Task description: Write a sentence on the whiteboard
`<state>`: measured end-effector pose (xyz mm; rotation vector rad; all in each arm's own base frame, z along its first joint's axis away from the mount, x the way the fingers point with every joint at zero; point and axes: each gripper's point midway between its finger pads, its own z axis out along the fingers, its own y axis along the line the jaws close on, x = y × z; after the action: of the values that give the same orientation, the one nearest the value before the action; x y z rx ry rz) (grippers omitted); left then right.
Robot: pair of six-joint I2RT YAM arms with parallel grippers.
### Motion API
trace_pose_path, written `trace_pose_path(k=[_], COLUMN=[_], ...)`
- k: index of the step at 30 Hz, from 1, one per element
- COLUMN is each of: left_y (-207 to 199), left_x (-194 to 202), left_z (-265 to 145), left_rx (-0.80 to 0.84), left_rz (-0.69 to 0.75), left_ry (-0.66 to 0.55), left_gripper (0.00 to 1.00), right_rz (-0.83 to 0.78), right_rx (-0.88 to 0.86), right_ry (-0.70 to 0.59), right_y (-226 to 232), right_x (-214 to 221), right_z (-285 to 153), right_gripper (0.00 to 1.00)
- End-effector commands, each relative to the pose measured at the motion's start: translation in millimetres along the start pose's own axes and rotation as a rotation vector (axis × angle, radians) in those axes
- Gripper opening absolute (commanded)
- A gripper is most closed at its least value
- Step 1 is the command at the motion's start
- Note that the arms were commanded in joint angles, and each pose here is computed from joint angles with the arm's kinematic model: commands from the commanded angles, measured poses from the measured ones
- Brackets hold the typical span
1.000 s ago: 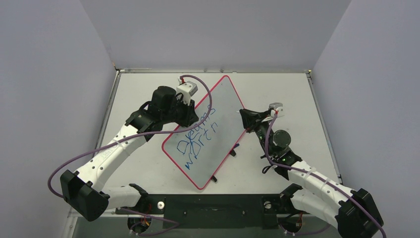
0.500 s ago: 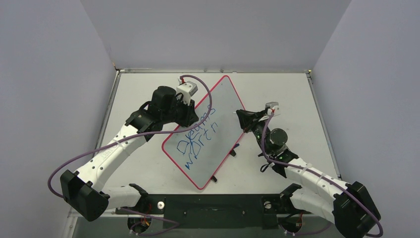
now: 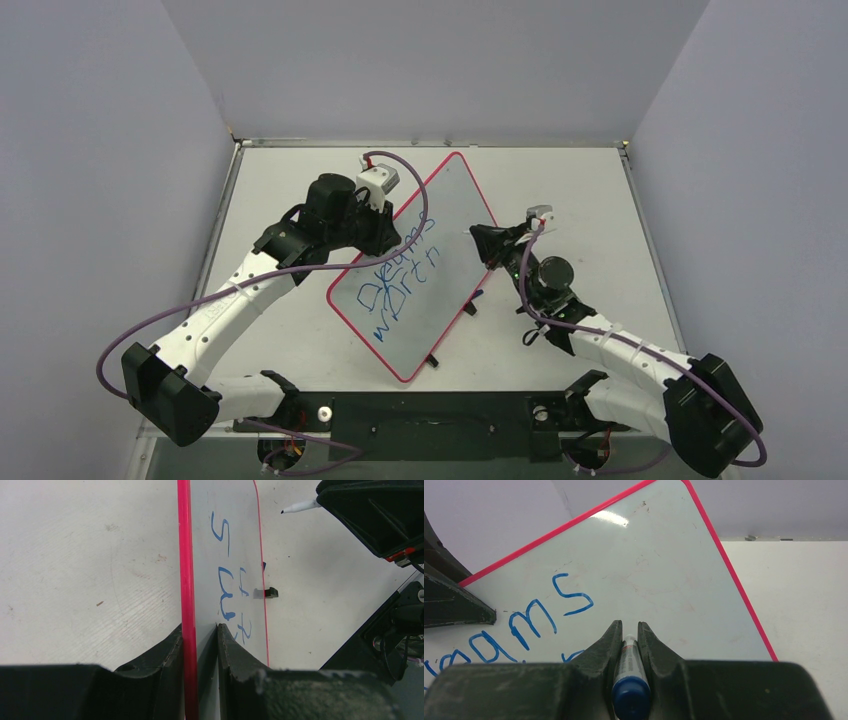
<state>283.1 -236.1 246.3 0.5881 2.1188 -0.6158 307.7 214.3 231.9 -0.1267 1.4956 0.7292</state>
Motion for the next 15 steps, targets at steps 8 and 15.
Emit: trace_pose_path(k=[8, 15], left_y=[12.5, 12.1], left_x=[-39.6, -40.3], left_z=[-11.3, -12.6], left_rx=[-0.070, -0.070], left_rz=[0.113, 0.113], left_ry=[-0.156, -0.160], left_gripper=[0.00, 0.00], right_rz=[0.004, -0.016], right_rx=[-0.067, -0.213], right_ry=[-0.063, 0.003], right_y=[19.2, 75.2], right_x=[-24.8, 9.2], right_z=[12.8, -13.8], right_gripper=[0.00, 0.00])
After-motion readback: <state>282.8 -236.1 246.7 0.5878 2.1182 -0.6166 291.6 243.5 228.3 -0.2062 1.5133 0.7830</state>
